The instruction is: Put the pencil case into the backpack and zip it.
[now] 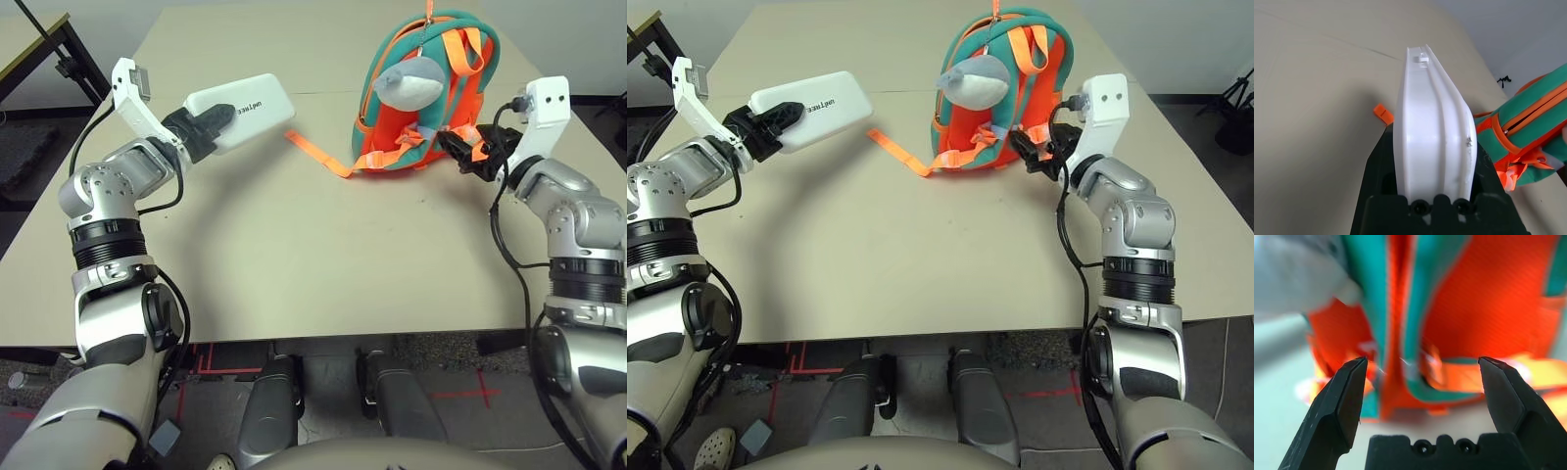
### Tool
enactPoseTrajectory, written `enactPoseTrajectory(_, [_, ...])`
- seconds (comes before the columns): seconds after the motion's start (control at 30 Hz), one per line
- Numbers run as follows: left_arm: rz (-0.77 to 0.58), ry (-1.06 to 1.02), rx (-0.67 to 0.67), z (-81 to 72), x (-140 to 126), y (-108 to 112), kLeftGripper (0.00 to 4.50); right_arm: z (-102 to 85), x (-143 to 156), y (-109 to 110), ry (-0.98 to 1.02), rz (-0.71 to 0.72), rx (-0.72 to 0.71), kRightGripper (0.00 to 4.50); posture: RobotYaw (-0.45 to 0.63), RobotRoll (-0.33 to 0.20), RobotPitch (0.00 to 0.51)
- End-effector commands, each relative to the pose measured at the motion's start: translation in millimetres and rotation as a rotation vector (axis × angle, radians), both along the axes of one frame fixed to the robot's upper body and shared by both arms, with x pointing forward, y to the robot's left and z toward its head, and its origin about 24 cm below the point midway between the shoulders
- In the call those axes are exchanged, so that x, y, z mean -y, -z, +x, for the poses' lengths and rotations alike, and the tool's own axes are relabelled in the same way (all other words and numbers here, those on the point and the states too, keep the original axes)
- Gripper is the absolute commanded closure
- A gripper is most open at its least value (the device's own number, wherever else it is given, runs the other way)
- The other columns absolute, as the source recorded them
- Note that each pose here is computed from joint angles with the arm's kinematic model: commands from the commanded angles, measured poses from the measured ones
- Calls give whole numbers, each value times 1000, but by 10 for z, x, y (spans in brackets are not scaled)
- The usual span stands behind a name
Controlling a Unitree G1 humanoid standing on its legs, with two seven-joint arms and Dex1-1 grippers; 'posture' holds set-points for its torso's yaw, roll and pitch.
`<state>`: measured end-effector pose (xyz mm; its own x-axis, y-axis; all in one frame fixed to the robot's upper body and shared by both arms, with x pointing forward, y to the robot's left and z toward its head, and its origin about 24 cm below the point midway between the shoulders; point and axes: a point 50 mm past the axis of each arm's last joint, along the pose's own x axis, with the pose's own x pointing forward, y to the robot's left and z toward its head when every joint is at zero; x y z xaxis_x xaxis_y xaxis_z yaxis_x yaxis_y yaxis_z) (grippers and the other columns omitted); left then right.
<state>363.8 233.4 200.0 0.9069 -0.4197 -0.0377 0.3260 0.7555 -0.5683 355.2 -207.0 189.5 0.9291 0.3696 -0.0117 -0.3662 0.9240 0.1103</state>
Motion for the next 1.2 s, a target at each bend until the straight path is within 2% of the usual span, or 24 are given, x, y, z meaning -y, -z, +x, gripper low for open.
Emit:
enactPoseTrajectory(0.03, [12,1,25,-6,1,-24,3287,49,-81,24,-28,19,-17,0,-133,0,128])
enactPoseTrajectory(0.27, [15,1,20,-15,-1,-7,3287,148,-144,49,-18,7,-11,0,-127,0,128])
enactPoseTrajectory(0.57, [17,17,19,-3,80,13,3287,368,-286,58,28,-6,31,0,-123,0,124])
enactPoseTrajectory(0.63, [17,18,19,-2,83,14,3287,379,-294,60,28,-7,34,362,-121,0,124])
enactPoseTrajectory(0.7, [18,17,19,-3,83,15,3287,372,-290,59,23,-14,36,912,-122,0,126])
enactPoseTrajectory(0.97, [23,25,11,4,123,49,3287,176,-183,-3,-46,-58,33,3854,-133,0,131])
enactPoseTrajectory(1.03, [24,30,8,7,139,56,3287,107,-167,-41,-66,-65,34,4048,-136,0,132])
enactPoseTrajectory(1.2, [20,37,4,25,173,75,3287,-95,-128,-136,-101,-72,33,4048,-146,0,130])
